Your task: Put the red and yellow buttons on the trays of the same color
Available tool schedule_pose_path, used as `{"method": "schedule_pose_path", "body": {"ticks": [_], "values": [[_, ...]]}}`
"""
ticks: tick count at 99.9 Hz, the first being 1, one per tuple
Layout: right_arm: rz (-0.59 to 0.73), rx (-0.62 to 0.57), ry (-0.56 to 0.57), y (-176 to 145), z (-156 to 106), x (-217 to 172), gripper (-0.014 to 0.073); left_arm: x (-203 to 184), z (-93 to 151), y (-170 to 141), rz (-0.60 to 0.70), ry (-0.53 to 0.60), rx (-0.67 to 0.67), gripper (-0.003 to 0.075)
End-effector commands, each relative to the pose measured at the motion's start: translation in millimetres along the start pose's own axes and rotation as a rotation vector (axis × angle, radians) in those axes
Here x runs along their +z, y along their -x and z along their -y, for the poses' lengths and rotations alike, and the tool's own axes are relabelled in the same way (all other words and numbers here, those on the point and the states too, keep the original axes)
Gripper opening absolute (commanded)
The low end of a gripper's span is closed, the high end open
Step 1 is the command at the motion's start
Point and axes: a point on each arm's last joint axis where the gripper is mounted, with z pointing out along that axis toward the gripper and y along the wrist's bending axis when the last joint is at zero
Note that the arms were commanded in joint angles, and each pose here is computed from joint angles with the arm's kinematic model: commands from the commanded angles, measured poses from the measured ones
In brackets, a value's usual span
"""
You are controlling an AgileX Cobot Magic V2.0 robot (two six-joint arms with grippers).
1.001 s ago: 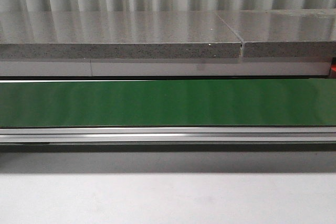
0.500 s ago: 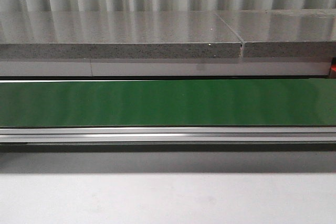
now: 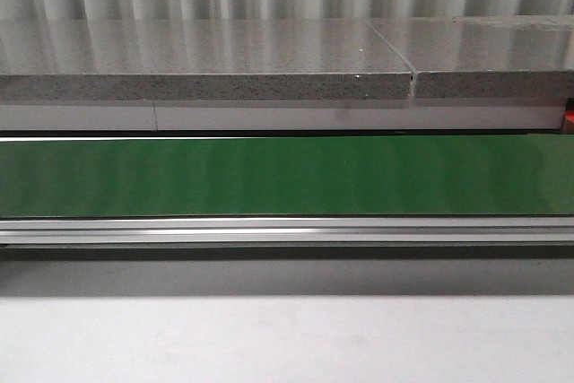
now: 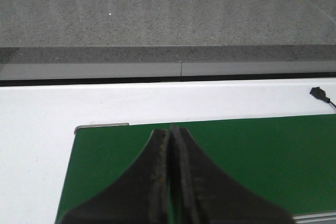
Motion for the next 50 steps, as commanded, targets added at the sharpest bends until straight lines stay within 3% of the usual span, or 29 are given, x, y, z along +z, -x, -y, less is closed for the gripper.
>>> {"method": "schedule_pose_path", "body": {"ticks": [1,25,50], "values": [[0.170,0.003,-0.043,6.8,2.3,-6.9,-0.0067,-3.8,0.4,15.4,0.097,0.005,-0.010,-0.0020],[0.293,0.035,-0.120,-43.6,7.9,-4.2,-0.0067,-3.8,0.4,15.4,0.097,0.005,-0.010,-0.0020],[0.389,0.078,-0.112,-96.1,8.0,1.4,-0.0067,-3.8,0.4,15.4,0.097,0.005,-0.010,-0.0020]]}}
